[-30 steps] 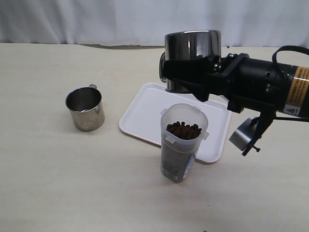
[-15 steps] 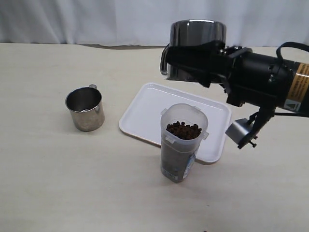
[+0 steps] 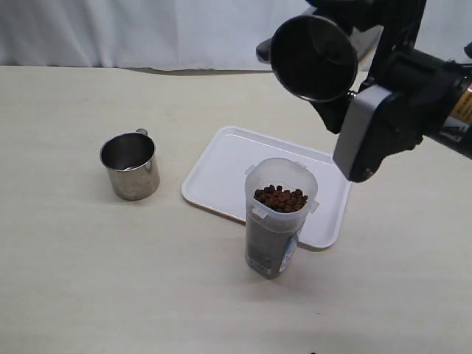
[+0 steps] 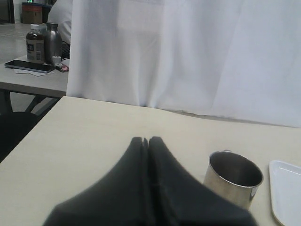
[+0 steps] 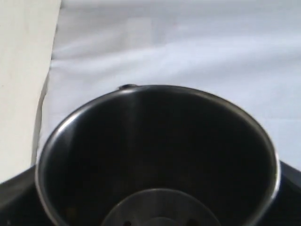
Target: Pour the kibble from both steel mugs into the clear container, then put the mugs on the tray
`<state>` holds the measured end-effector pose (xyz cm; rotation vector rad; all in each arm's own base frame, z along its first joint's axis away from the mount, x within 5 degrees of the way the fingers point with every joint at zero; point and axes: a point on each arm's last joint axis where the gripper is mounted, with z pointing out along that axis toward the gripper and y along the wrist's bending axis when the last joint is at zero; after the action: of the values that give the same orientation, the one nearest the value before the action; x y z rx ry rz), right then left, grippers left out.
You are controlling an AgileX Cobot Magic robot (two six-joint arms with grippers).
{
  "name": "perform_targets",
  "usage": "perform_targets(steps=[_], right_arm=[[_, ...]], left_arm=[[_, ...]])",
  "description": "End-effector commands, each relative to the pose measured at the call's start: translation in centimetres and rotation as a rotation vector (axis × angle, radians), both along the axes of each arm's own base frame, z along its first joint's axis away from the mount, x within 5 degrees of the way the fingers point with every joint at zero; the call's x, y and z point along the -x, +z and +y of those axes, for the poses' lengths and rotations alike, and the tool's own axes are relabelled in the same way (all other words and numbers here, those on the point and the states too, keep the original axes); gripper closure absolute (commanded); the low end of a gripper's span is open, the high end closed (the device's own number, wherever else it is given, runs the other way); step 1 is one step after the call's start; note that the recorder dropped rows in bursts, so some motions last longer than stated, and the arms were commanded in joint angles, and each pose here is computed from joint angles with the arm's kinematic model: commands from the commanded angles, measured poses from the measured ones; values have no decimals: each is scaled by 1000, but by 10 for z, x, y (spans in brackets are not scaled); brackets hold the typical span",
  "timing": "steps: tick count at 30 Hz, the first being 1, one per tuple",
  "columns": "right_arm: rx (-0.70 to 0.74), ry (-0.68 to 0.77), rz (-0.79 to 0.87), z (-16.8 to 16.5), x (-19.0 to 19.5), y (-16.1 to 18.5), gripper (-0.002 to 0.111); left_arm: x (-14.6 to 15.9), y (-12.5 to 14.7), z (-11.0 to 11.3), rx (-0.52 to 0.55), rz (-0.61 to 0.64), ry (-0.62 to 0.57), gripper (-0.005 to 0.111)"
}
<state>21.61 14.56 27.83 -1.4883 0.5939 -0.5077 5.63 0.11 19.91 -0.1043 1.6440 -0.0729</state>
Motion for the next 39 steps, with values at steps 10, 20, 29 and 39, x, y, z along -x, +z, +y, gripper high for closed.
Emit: perform_targets(steps=[10, 20, 29, 39], right_arm=[[-517, -164, 344, -13, -12, 13, 103], [-1121, -278, 713, -30, -23, 15, 103], [-1193, -297, 733, -33, -24, 15, 103], [-1146, -313, 709, -33, -24, 14, 103]], left_arm=[[0, 0, -1, 6, -12, -9, 107], [0, 0, -1, 6, -12, -9, 107], [0, 0, -1, 6, -12, -9, 107], [0, 0, -1, 6, -12, -9, 107]])
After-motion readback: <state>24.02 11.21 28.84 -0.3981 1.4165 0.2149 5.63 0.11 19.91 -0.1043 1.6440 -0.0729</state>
